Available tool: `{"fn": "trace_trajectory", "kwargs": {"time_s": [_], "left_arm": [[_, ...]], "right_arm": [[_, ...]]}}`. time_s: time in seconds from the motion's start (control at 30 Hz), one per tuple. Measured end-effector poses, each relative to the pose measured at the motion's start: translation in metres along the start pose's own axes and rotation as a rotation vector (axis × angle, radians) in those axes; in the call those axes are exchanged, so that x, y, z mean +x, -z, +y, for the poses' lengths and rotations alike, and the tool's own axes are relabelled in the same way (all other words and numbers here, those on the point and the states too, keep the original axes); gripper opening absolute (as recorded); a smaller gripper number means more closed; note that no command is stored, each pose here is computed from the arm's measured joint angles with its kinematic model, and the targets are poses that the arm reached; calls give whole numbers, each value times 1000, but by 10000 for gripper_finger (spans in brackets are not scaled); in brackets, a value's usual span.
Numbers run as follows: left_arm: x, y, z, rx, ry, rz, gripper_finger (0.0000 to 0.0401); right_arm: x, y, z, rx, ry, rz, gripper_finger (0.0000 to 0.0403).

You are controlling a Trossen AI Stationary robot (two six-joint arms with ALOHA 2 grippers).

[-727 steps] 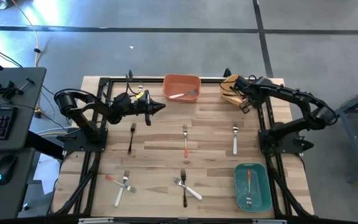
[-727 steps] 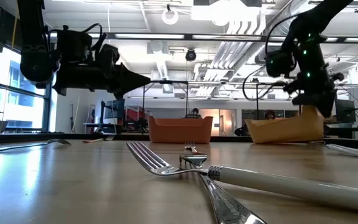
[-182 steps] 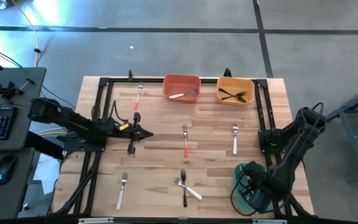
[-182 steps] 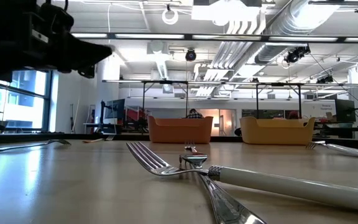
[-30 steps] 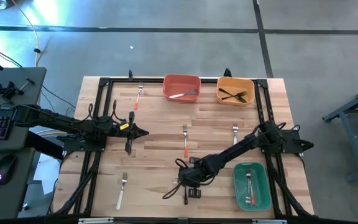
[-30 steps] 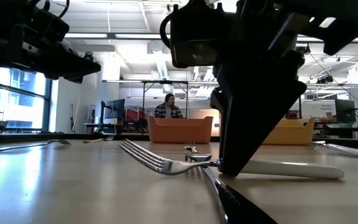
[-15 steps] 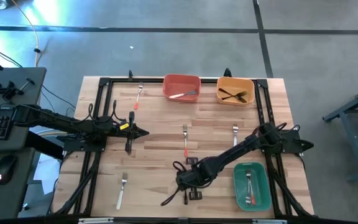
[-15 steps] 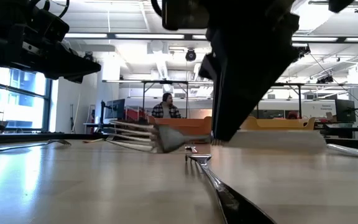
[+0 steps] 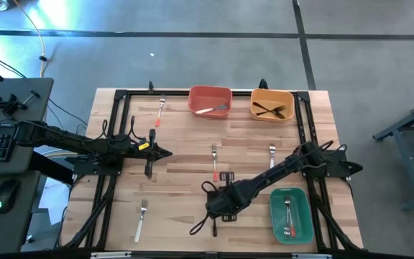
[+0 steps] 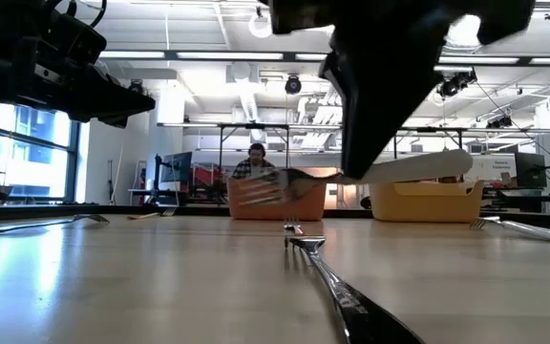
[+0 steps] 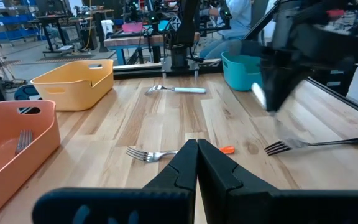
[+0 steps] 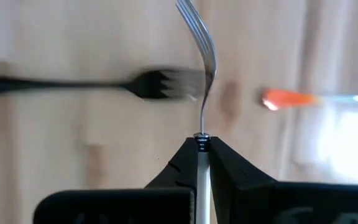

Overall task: Sort silverware by color (type)
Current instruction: Put the white fork into the orange bin

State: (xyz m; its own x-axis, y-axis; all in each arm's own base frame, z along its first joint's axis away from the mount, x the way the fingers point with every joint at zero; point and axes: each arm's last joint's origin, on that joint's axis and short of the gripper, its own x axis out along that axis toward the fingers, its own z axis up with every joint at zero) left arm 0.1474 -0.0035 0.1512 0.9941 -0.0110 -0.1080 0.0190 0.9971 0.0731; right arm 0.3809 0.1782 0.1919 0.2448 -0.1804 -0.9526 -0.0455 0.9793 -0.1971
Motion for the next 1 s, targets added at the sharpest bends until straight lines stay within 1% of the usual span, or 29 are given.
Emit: {"fn": "trace_trajectory", "kwargs": {"time_s": [0.17,0.33,0.5,0.67,0.9,1.0], "left_arm": [[0,0,0,0,0,1,1],[0,0,0,0,0,1,1],[0,0,0,0,0,1,1],[0,0,0,0,0,1,1],[0,0,0,0,0,1,1],[0,0,0,0,0,1,1]], "right_arm": [[19,12,-19,57,131,80,0],[43,22,-40,94,186,136,0],[57,31,-53,147,218,177,0],[56,30,-52,152,201,171,0],[36,29,-50,177,54,160,0],[29,27,-52,192,32,138,0]]}}
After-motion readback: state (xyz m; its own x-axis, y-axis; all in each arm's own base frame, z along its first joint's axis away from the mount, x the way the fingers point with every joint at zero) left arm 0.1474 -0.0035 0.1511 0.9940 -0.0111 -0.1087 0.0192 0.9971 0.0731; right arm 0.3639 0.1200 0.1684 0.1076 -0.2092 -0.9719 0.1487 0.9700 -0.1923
